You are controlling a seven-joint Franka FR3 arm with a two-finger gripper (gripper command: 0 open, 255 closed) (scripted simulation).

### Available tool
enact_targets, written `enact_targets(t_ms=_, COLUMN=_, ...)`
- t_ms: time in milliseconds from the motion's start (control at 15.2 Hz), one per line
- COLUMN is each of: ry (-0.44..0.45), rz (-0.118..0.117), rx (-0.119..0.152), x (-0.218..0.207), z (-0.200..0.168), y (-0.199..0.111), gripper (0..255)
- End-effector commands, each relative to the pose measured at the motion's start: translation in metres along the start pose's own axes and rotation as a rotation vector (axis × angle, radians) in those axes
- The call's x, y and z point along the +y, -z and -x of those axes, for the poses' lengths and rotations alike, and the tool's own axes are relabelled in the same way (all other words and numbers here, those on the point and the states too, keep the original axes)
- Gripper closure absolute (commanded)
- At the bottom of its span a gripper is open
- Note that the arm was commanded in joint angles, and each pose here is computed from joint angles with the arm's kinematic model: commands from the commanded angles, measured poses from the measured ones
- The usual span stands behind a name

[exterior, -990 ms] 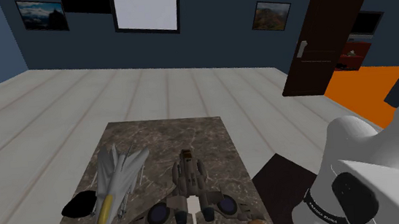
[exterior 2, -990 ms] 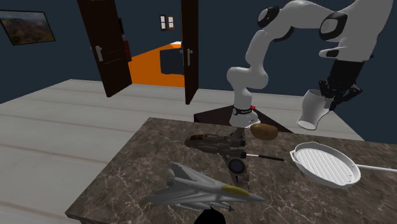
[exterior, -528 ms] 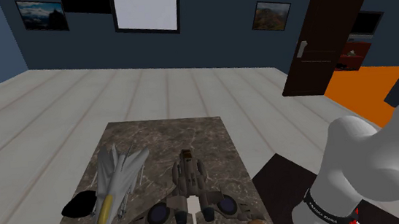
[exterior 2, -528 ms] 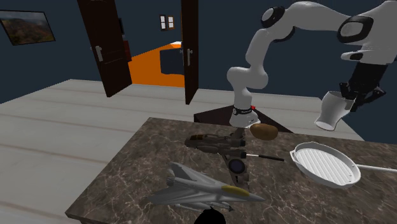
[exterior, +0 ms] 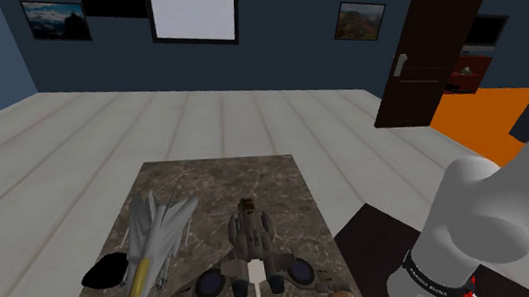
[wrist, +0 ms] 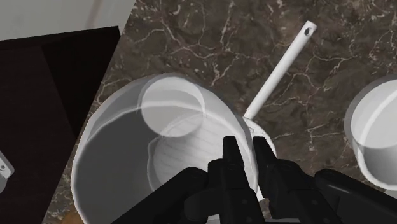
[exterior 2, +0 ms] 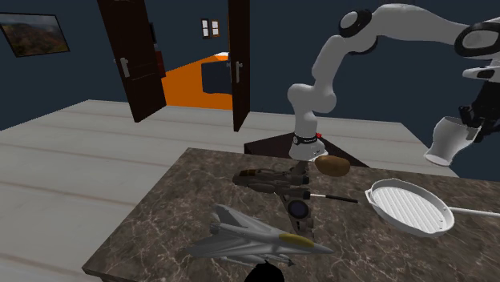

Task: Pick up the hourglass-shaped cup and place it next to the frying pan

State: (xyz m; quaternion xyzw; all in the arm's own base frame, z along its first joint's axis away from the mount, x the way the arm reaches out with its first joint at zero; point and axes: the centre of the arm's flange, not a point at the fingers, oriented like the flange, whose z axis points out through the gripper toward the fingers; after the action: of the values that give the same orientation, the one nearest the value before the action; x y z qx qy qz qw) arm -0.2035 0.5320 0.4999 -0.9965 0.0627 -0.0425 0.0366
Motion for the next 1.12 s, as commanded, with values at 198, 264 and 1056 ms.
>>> enact_targets(t_ms=198, ry=-0.001, rz=0.001, rx=-0.001, x=-0.013, z=0.065, y=-0.005, gripper=255)
enact_targets(t_ms=264, ry=-0.001, rz=0.001, rx=-0.001, x=-0.016, z=0.078, y=-0.006, gripper=255)
enact_targets(t_ms=1056, ry=-0.001, rz=0.001, rx=-0.001, x=-0.042, z=0.192, y=-0.028, gripper=255)
